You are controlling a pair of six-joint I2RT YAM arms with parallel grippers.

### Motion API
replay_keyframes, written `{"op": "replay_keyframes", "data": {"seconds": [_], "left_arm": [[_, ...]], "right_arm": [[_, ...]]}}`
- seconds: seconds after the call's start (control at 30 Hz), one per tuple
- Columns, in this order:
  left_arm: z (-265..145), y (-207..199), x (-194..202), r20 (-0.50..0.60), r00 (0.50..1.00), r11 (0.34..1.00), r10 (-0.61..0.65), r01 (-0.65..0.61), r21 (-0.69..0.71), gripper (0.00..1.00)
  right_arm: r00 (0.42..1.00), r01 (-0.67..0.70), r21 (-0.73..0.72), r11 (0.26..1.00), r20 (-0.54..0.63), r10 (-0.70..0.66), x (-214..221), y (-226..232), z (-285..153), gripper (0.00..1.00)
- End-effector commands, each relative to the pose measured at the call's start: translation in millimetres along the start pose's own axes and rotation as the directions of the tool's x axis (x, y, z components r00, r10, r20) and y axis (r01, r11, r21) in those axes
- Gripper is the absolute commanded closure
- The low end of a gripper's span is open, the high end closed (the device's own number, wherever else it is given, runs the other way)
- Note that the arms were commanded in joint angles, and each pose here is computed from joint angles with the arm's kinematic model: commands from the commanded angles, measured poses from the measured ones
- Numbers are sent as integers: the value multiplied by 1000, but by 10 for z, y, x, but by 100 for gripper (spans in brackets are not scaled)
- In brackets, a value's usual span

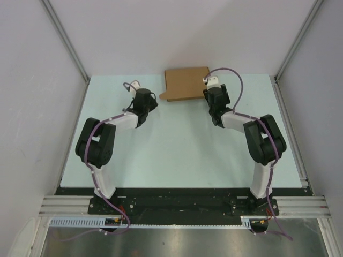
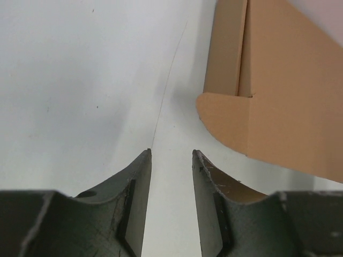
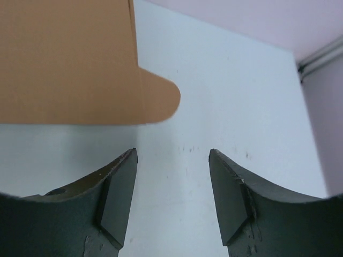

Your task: Fold the paper box

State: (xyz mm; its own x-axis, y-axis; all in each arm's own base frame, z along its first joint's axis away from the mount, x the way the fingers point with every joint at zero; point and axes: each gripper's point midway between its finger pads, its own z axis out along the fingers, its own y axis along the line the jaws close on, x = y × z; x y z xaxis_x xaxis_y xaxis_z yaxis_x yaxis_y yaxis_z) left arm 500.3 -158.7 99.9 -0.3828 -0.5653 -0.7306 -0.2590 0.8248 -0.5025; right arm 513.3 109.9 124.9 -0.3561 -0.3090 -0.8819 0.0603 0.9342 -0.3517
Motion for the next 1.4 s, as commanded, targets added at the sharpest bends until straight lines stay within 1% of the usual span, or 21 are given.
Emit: {"op": "replay_keyframes", "data": {"seconds": [0.0,0.03,0.27,0.43,0.53,0.57,0.67,0.77,1.0,1.2,1.23,1.3,1.37], "left_arm": [[49,-133,-268,68,997,999,29,-30,11,58],[50,-135,-271,70,997,999,31,-32,13,58],[153,-132,-186,43,999,999,26,-27,19,57],[185,-190,-221,46,999,999,26,-27,28,57],[197,-190,-222,48,998,999,32,-33,27,58],[207,-176,-221,47,998,999,32,-33,23,57],[221,-162,-235,48,998,999,30,-31,20,57],[248,-148,-256,50,998,999,29,-30,17,57],[299,-110,-191,30,999,1000,23,-23,12,57],[315,-84,-162,23,1000,1000,19,-19,7,58],[309,-94,-177,27,999,1000,19,-19,10,58],[311,-102,-225,38,999,1000,19,-20,10,58],[313,-97,-259,46,999,1000,21,-21,7,57]], "right_arm": [[965,224,76,972,119,-232,-383,-10,185,38],[962,228,84,970,130,-238,-412,-45,222,39],[957,269,80,960,85,-276,-99,2,479,42],[960,263,99,960,74,-271,-17,6,639,44],[963,244,106,964,88,-253,-29,-1,710,48],[963,239,106,965,100,-249,-60,5,719,50],[967,218,101,971,109,-228,-100,25,766,61],[970,201,96,975,119,-211,-147,50,770,69],[987,126,31,992,101,-128,-157,159,758,74],[982,157,0,988,104,-156,-186,328,677,77],[985,142,-5,990,102,-141,-182,345,670,78],[988,129,-26,991,89,-126,-159,387,649,80],[986,146,-27,989,80,-143,-143,441,606,83]]}}
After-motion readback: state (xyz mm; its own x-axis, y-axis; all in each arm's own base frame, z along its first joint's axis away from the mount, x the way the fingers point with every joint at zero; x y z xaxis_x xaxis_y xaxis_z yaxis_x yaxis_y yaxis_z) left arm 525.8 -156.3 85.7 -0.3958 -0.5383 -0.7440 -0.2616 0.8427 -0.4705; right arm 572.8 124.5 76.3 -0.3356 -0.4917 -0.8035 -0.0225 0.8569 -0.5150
